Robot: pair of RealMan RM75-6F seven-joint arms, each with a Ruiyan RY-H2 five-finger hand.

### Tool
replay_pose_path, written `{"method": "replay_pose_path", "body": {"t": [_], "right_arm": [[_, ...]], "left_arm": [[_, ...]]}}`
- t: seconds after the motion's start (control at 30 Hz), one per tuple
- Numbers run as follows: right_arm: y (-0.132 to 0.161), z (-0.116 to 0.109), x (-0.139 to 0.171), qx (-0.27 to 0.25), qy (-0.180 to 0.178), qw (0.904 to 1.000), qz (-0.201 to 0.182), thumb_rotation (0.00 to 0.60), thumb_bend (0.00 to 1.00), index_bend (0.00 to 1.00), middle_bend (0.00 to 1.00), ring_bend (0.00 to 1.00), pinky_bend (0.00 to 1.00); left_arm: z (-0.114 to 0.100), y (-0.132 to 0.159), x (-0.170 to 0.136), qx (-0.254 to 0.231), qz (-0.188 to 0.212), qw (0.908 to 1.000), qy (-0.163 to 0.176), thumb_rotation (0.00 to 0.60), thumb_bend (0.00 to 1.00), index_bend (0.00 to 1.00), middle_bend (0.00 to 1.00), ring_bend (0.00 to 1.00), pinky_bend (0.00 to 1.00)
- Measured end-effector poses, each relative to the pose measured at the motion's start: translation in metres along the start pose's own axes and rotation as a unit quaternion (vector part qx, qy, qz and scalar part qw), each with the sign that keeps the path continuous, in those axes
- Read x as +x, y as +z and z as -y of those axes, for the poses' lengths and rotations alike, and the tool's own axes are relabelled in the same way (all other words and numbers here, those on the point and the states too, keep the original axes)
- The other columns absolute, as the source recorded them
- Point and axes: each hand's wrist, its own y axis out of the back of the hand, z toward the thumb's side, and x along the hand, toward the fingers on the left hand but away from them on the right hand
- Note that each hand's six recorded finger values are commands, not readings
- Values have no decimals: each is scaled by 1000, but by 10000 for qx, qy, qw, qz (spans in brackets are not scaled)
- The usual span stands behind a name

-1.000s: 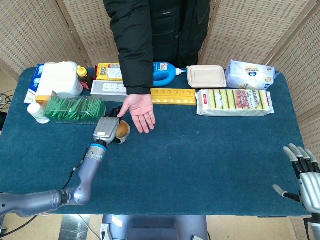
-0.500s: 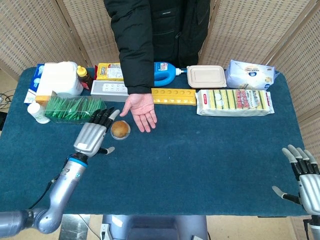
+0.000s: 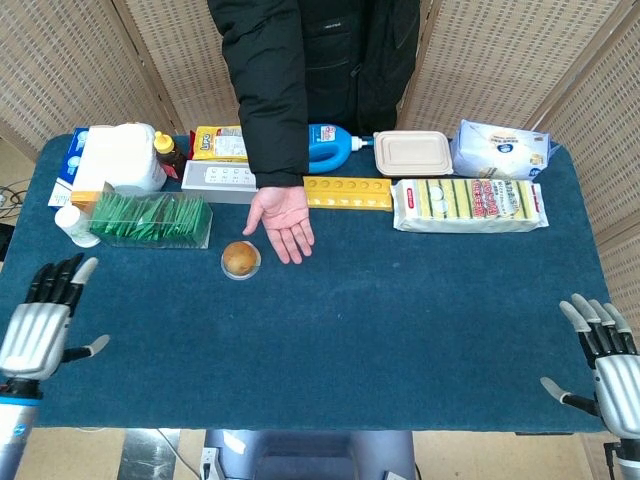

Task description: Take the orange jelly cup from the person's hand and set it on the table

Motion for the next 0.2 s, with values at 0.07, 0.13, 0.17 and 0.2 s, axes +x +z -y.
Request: {"method": "replay_pose_path", "body": {"t": [0.07, 0.13, 0.17, 0.2], "right_arm": [[2, -1, 1, 14, -16, 10000, -25, 600, 77, 0, 0, 17, 0], [3, -1, 2, 24, -37, 10000, -42, 600, 76, 0, 0, 17, 0], [3, -2, 2, 26, -46, 10000, -52, 600, 76, 0, 0, 17, 0], [4, -2, 2, 27, -52, 10000, -60, 600, 77, 0, 0, 17, 0]], "left_arm": [[0, -26, -17, -80, -229, 9997, 92, 600, 53, 0, 0, 0, 9], [0, -47, -34, -164, -394, 9989, 186, 600, 53, 0, 0, 0, 9], [0, -54, -41, -209, -441, 9986, 220, 600, 53, 0, 0, 0, 9], [0, -60, -47, -255, -483, 9982, 249, 600, 52, 0, 0, 0, 9]]}}
